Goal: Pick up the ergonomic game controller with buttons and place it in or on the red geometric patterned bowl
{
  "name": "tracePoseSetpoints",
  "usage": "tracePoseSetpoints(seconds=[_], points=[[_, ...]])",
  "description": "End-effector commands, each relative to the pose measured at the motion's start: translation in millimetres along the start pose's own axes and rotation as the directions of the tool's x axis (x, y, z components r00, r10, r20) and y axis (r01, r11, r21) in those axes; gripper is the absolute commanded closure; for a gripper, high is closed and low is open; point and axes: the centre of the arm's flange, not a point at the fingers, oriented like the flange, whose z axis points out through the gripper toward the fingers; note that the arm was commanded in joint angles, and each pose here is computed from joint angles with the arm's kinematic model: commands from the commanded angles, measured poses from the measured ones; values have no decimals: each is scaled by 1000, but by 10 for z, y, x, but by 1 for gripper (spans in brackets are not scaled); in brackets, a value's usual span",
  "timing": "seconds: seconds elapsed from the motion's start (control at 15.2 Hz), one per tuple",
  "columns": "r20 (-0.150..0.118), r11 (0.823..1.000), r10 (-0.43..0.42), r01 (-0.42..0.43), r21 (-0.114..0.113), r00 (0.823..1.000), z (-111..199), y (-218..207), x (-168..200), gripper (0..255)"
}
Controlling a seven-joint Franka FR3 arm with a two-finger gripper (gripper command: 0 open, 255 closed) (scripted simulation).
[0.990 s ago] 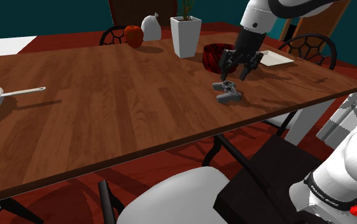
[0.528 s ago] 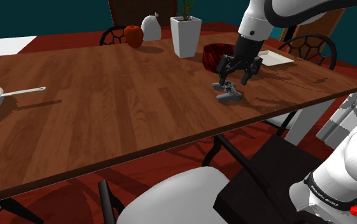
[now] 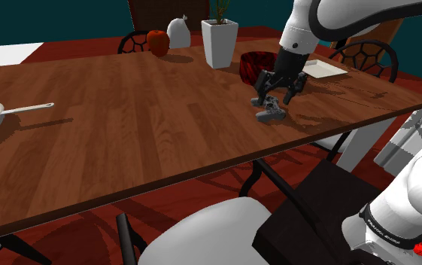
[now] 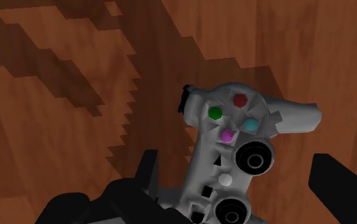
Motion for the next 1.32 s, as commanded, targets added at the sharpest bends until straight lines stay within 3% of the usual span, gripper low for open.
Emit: tracePoseSetpoints(seconds=[0.0, 0.07, 0.66, 1.25], points=[[0, 1000, 0, 0, 0, 1000, 0, 0, 0, 0], [0, 1000, 0, 0, 0, 1000, 0, 0, 0, 255], [0, 1000, 0, 0, 0, 1000, 1, 0, 0, 255], [0, 1000, 0, 0, 0, 1000, -470, -65, 20, 255]])
